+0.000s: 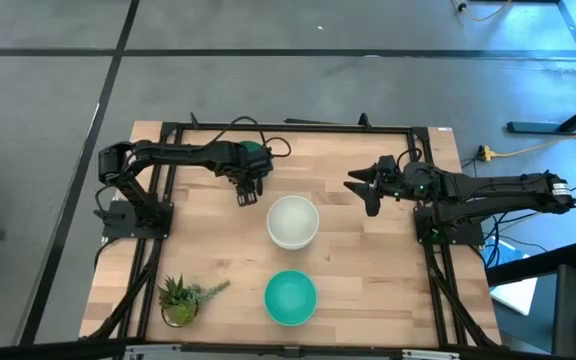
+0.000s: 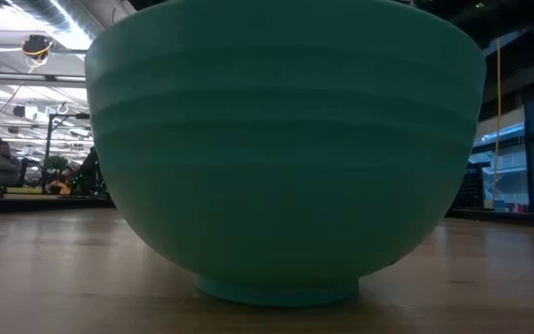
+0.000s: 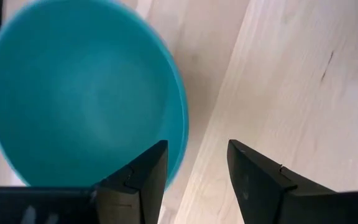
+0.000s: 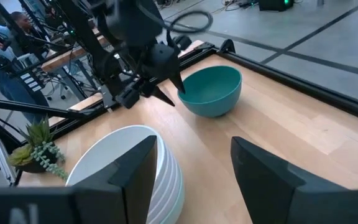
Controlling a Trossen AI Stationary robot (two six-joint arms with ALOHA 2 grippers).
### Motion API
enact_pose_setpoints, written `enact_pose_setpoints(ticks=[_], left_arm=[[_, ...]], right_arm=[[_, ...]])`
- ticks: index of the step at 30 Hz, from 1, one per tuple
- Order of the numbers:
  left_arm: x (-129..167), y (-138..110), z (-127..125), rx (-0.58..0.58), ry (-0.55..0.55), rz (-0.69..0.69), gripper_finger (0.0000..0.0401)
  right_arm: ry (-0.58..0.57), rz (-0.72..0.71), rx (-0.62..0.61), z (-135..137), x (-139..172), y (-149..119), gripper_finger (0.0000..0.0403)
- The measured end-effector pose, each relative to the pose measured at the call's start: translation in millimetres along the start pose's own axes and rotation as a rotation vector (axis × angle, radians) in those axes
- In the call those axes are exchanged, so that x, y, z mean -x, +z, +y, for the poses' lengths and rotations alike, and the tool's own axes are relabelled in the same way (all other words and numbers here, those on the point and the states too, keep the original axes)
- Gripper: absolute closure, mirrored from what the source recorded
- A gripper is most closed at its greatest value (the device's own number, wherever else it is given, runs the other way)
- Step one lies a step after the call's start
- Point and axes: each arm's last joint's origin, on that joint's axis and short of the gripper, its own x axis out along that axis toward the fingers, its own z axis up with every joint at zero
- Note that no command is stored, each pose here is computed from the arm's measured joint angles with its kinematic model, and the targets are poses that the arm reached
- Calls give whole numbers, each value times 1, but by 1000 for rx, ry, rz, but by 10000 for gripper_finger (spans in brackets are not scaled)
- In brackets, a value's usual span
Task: Nest bowls inside each other
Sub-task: Stack the blue bowl on the white bowl
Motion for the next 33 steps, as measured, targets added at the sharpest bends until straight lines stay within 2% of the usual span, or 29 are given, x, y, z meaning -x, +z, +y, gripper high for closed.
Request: enact_pose_setpoints(ticks=[6,12,25,29,33], left_arm=[[-5,1,1,-1,52,12,240],[-5,2,7,19,63,2,240],[-29,6,9,26,57,68,244],[-29,6,9,6,56,65,270],[-29,6,9,2,55,65,320]], right_arm=[[3,-8,-5,0,0,1,196],[6,-12,-17,1,0,1,196],[8,-20,-15,1,0,2,196],[7,-21,-1,1,0,2,196],[8,-21,2,1,0,2,196]])
